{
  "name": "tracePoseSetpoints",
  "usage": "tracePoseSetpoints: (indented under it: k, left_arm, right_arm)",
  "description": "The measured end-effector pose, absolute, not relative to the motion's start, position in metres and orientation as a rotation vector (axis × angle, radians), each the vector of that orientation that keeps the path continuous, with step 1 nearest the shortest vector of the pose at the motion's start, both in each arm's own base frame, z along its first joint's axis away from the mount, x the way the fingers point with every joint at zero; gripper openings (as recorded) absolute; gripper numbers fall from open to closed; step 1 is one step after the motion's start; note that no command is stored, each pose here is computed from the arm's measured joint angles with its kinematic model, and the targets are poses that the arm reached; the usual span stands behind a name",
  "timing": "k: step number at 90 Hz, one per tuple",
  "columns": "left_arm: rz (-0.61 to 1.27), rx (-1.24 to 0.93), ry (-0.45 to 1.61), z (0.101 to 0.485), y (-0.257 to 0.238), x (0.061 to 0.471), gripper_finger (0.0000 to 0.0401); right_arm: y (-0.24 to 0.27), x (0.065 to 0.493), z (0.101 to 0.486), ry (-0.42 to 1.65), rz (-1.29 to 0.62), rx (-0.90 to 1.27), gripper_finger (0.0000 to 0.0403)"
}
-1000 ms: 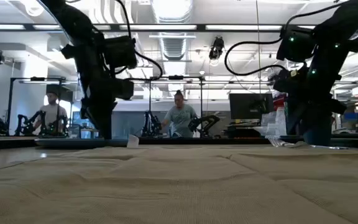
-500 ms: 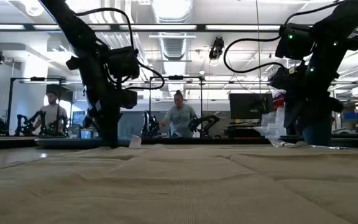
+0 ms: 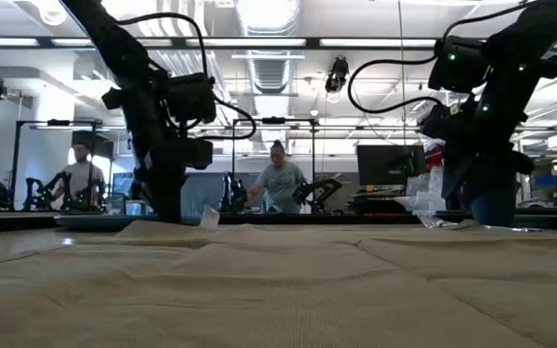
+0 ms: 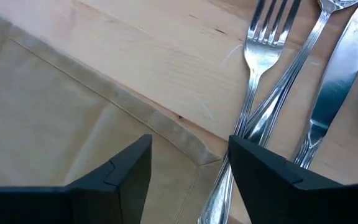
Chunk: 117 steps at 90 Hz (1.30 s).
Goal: Set table place
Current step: Fold the brown table napkin
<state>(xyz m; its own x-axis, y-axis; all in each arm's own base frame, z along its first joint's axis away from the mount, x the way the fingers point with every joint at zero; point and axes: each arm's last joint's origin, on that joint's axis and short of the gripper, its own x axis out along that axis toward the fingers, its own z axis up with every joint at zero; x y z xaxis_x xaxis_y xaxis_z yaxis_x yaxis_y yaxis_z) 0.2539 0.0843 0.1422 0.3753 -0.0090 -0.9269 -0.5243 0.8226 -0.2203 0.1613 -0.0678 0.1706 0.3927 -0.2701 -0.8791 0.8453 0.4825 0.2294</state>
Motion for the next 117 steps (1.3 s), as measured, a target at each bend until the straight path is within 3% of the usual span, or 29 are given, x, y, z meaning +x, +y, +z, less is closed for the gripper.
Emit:
tracePoseSetpoints:
  k: [25, 39, 76, 90, 105, 117]
  left_arm:
    - [0.424, -0.566, 1.154, 0.145, 0.088, 0.249, 0.0004]
    - [0.439, -0.620, 1.156, 0.153, 0.086, 0.243, 0.0029]
    - [0.530, -0.662, 1.134, 0.154, 0.087, 0.235, 0.0208]
    - [0.557, -0.689, 1.141, 0.141, 0.088, 0.233, 0.0250]
    - [0.583, -0.667, 1.103, 0.137, 0.090, 0.235, 0.0263]
    - [0.594, -0.646, 1.050, 0.138, 0.093, 0.239, 0.0235]
  right_arm:
    - [-0.068, 0.161, 0.171, 0.893, -0.803, 0.765, 0.0195]
    - [-0.068, 0.161, 0.171, 0.893, -0.803, 0.767, 0.0195]
    - [-0.068, 0.161, 0.171, 0.894, -0.801, 0.762, 0.0195]
    - [-0.068, 0.161, 0.171, 0.894, -0.801, 0.762, 0.0195]
    - [-0.068, 0.161, 0.170, 0.896, -0.800, 0.762, 0.0195]
    - [-0.068, 0.161, 0.171, 0.896, -0.799, 0.759, 0.0195]
